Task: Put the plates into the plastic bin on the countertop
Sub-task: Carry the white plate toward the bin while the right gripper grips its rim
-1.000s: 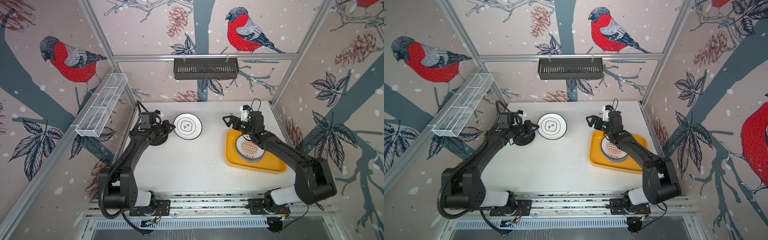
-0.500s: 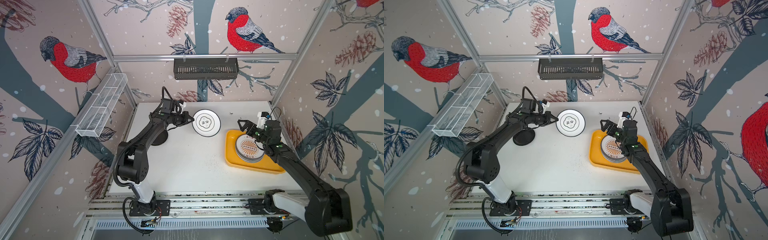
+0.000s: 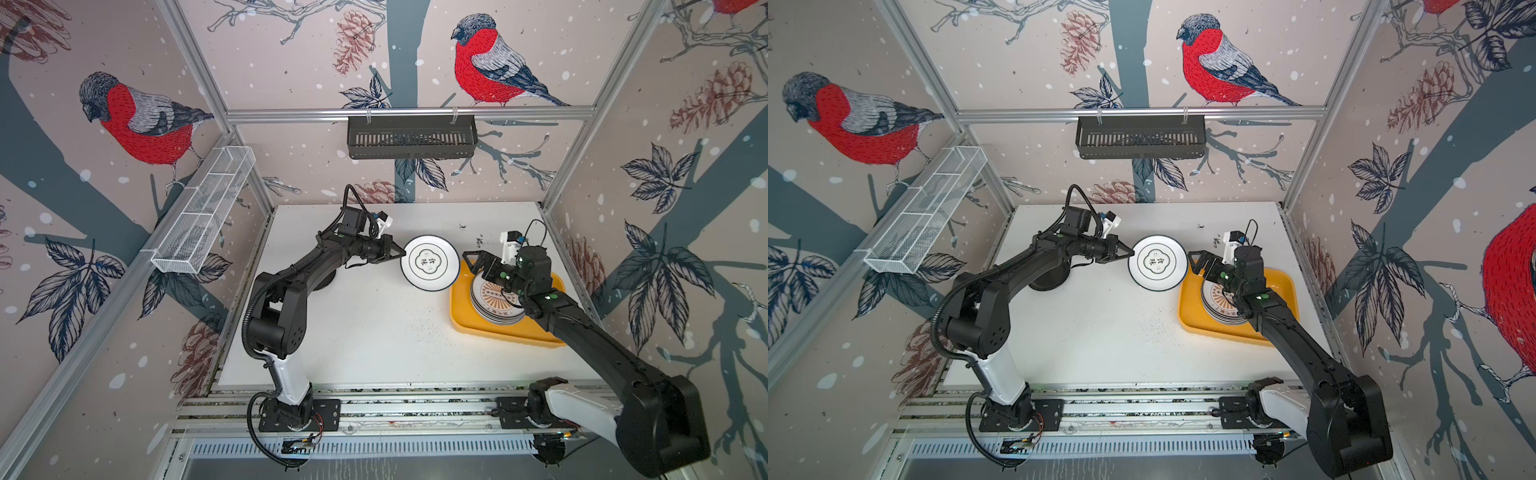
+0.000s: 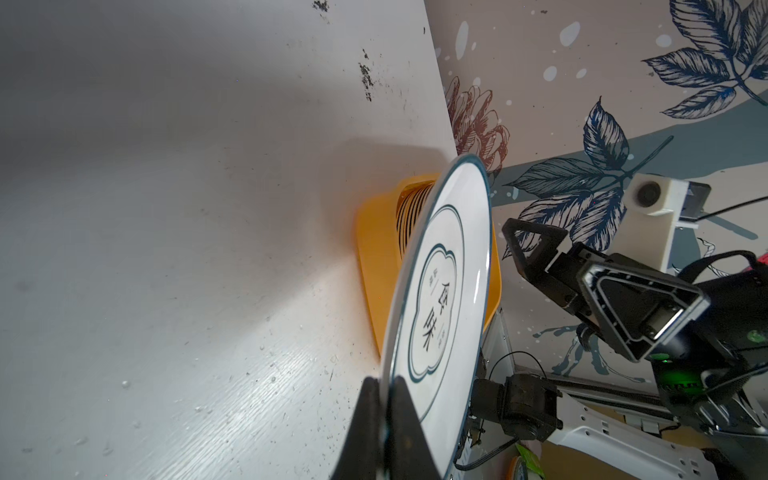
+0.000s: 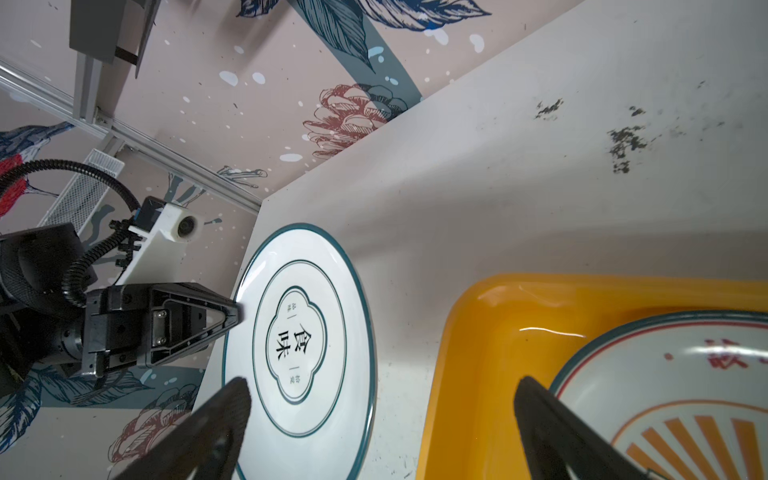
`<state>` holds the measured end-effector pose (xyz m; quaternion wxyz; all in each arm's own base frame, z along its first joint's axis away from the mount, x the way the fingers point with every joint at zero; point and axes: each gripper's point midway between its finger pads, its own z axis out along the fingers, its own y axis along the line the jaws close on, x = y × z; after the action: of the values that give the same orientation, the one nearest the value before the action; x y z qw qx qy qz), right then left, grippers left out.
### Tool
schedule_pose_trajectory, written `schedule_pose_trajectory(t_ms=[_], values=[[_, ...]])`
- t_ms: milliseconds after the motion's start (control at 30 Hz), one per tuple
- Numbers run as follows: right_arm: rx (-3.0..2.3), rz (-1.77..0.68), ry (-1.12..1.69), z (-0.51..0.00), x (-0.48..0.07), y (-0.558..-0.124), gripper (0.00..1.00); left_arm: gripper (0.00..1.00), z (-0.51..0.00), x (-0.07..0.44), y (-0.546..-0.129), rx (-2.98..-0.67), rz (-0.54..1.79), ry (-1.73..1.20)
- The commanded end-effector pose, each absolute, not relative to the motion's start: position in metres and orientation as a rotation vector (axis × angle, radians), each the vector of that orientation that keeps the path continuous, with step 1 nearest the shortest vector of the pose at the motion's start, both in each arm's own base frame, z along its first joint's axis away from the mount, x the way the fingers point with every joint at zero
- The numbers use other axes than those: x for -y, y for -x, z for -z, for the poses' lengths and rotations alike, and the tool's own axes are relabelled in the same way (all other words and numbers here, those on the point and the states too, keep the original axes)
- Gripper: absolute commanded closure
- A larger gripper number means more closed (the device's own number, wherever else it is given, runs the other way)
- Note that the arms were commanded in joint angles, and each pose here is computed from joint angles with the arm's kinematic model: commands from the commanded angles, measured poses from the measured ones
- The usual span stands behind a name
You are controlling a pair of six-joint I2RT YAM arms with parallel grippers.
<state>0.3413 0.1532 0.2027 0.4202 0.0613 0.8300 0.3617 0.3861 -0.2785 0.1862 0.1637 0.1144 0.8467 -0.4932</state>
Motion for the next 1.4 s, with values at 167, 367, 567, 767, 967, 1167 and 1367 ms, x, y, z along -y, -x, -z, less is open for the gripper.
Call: schedule_pose_trajectory(t_ms=[167, 367, 567, 767, 967, 1167, 1367], values=[[-2.091, -0.995, -0.136, -0.198, -0.178, -0.337, 0.01, 0.97, -0.201, 0.284, -0.379, -2.323, 1.485, -0.38], [-2.12, -1.054, -0.104, -0.192, -0.193, -0.331, 0.0, 0.97, -0.199, 0.284, -0.377, -2.322, 1.501, -0.376], [-2.117, -1.111, -0.096, -0.19, -0.201, -0.327, 0.12, 0.97, -0.197, 0.285, -0.377, -2.322, 1.508, -0.378], [-2.131, -1.14, -0.096, -0.185, -0.206, -0.327, 0.29, 0.97, -0.196, 0.285, -0.376, -2.323, 1.511, -0.38], [-2.139, -1.136, -0.097, -0.183, -0.206, -0.327, 0.57, 0.97, -0.193, 0.285, -0.376, -2.33, 1.511, -0.373], [-2.155, -1.123, -0.112, -0.177, -0.205, -0.328, 0.78, 0.97, -0.192, 0.285, -0.376, -2.329, 1.511, -0.377], [-2.161, -1.12, -0.124, -0.174, -0.204, -0.328, 0.91, 0.9, -0.193, 0.285, -0.376, -2.326, 1.508, -0.379]])
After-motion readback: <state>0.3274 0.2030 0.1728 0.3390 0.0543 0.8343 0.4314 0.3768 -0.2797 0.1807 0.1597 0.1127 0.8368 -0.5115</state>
